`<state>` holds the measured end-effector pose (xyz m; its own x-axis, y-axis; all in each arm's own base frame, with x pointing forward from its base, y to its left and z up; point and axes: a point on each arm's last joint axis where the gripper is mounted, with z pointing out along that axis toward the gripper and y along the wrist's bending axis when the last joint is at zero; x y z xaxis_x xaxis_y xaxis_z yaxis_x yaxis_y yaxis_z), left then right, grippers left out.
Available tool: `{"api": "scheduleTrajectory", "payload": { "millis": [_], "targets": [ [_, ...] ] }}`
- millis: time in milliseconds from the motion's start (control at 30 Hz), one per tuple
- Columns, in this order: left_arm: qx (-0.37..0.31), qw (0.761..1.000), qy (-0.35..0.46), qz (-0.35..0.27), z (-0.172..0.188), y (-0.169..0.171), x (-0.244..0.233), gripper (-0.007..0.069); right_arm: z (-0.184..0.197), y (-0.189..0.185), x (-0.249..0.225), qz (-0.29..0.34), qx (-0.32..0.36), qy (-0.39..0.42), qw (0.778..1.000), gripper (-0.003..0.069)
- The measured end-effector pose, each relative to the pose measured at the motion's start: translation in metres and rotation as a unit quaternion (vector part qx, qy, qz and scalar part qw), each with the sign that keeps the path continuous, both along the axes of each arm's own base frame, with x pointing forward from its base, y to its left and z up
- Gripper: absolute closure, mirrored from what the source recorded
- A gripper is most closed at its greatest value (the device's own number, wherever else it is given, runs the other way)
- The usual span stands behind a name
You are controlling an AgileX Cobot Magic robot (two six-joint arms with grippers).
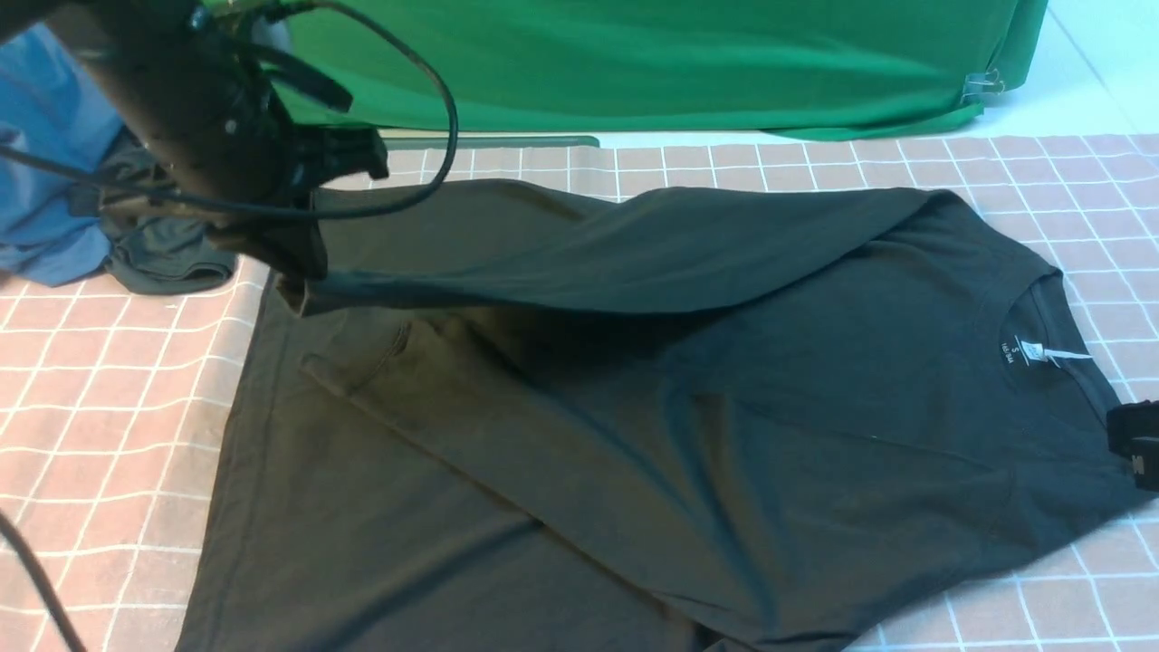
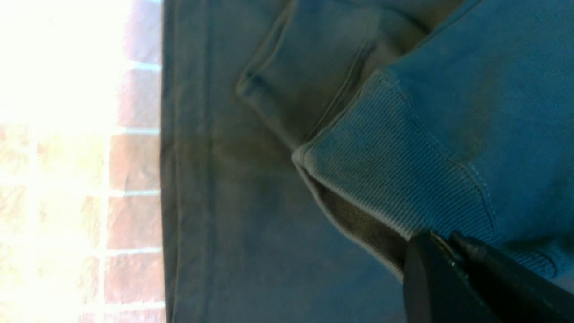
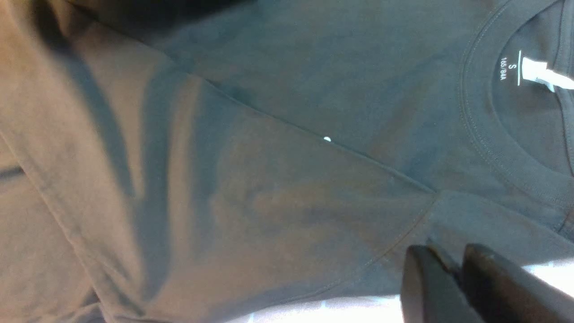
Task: Fold a long-sleeved shirt over a pink coffee tablecloth.
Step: 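Fold the left side of the dark shirt inward over its body with the left gripper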
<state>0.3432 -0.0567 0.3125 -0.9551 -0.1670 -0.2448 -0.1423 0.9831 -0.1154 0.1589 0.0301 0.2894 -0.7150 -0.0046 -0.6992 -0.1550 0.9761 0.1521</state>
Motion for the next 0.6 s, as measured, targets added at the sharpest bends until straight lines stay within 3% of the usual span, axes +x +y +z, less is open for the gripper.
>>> {"api": "scheduleTrajectory", "payload": {
  "millis": [333,600],
  "targets": [
    [0.013,0.995,0.094,0.004,-0.051,0.003,-0.022,0.0597,0.000,0.000,0.000,0.004,-0.005,-0.001,1.000,0.0515],
    [0.012,0.995,0.095,0.014,-0.061,0.004,-0.024,0.0597,0.000,0.000,0.000,0.005,-0.006,-0.002,1.000,0.0515]
  ]
}}
